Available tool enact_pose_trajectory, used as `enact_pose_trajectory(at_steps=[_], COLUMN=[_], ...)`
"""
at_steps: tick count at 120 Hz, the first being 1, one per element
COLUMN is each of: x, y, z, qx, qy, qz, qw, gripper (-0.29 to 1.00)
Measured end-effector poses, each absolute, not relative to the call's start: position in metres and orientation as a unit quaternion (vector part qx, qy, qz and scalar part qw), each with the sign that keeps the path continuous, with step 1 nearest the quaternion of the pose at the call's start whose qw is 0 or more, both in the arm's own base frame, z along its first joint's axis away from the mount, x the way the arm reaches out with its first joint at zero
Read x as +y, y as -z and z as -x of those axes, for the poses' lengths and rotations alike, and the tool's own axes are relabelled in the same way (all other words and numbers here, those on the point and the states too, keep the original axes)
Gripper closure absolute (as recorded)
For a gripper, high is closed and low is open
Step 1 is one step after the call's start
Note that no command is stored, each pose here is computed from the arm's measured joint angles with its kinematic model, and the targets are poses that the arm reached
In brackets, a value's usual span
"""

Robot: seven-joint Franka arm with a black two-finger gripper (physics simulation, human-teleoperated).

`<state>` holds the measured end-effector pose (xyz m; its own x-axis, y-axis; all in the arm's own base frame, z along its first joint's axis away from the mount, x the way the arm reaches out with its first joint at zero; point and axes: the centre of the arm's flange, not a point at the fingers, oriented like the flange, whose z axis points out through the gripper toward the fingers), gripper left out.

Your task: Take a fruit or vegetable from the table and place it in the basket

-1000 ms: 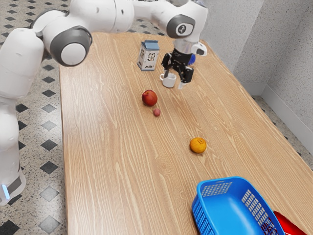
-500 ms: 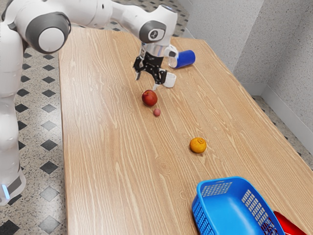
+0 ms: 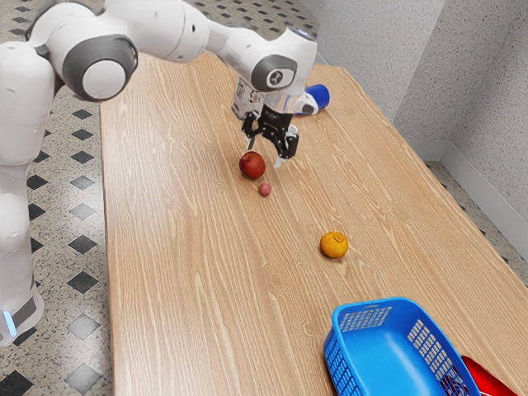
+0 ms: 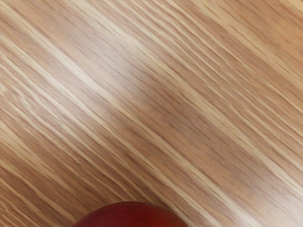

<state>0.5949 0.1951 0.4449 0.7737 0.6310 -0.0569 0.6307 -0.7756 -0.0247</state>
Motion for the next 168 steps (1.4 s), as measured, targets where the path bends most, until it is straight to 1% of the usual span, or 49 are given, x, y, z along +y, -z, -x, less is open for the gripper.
enact_pose_trajectory(at_steps=[19,41,59,72,129,136,168], x=[0.208,0.206,0.198,0.189,0.185,0.186,0.188], y=[-0.439,-0.435,-0.452,-0.455,-0.430,-0.428,-0.426], z=[-0.594,-0.596,-0.594,-0.590,-0.578,-0.577,-0.575], qx=[-0.346,-0.347,-0.345,-0.342,-0.346,-0.348,-0.351], qy=[-0.034,-0.036,-0.023,-0.025,-0.050,-0.051,-0.053], qz=[0.938,0.937,0.938,0.939,0.937,0.936,0.935], qw=[0.003,-0.003,-0.013,-0.016,-0.018,-0.018,-0.018], gripper=[0.00,0.00,0.00,0.00,0.00,0.02,0.19])
